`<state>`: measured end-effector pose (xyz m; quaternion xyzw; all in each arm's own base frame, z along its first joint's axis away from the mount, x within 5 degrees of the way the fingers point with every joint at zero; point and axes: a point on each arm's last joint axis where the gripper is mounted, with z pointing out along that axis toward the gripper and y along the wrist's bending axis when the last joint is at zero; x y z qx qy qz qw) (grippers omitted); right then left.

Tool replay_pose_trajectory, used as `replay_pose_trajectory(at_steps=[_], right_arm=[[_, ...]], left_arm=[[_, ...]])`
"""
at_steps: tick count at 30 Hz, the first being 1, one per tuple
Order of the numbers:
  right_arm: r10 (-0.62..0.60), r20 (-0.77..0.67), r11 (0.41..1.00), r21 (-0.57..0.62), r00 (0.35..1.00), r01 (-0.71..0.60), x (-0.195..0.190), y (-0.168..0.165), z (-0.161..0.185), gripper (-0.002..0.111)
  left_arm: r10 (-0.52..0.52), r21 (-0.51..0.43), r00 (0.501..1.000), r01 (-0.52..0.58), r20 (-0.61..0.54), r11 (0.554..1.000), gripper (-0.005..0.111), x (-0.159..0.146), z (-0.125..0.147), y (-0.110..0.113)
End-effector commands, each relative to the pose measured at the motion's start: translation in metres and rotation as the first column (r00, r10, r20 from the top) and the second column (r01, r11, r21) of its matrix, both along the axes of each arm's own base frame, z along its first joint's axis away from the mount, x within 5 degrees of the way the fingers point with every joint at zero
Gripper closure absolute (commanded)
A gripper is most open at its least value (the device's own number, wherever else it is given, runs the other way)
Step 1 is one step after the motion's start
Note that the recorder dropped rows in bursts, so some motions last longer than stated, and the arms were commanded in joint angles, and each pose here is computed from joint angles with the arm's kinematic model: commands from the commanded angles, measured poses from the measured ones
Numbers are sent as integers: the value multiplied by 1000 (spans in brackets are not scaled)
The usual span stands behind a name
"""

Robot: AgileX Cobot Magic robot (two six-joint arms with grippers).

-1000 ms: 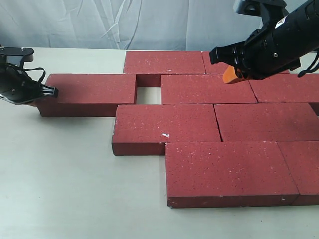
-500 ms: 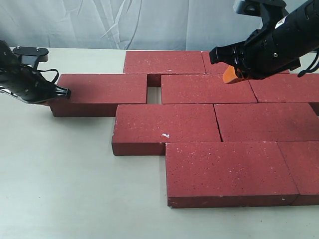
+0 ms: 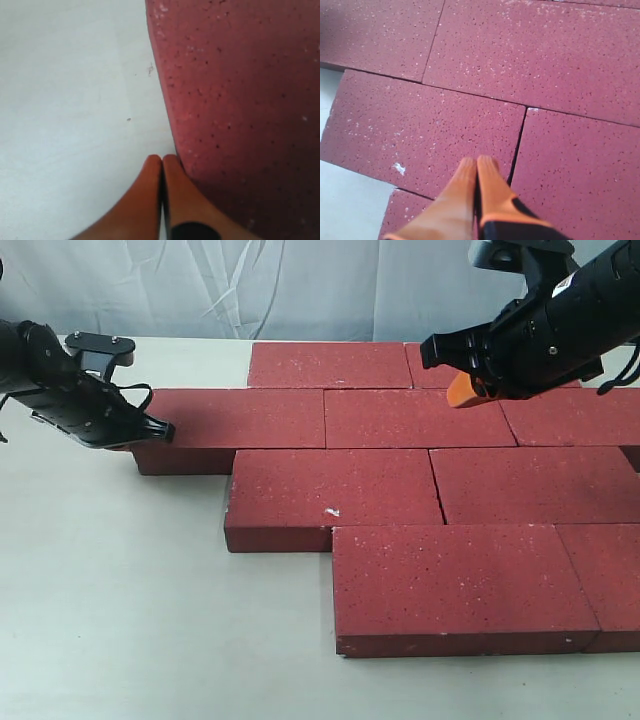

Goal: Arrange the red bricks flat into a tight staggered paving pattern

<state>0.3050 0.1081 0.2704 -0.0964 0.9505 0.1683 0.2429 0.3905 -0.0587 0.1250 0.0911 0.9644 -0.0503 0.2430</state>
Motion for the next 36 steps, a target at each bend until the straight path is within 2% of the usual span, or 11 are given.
replay_pose_trajectory(at_steps=[1, 12, 21, 27, 36], right_arm=[[3, 11, 1000, -8, 1000, -3, 0, -2, 1, 109], [3, 11, 1000, -8, 1000, -3, 0, -2, 1, 109], [3, 11, 1000, -8, 1000, -3, 0, -2, 1, 109], [3, 11, 1000, -8, 1000, -3, 0, -2, 1, 109], [3, 11, 1000, -8, 1000, -3, 0, -2, 1, 109]], left_arm=[[-16, 1, 1000, 16, 4, 1000, 107, 1, -2, -5], [-48, 41, 999, 49, -12, 998, 107, 0, -3, 1], [-21, 55, 999, 23, -44, 998, 107, -2, 3, 21], [20, 49, 1000, -19, -19, 999, 107, -3, 20, 37], [42, 15, 997, -43, 65, 999, 107, -10, 61, 38]])
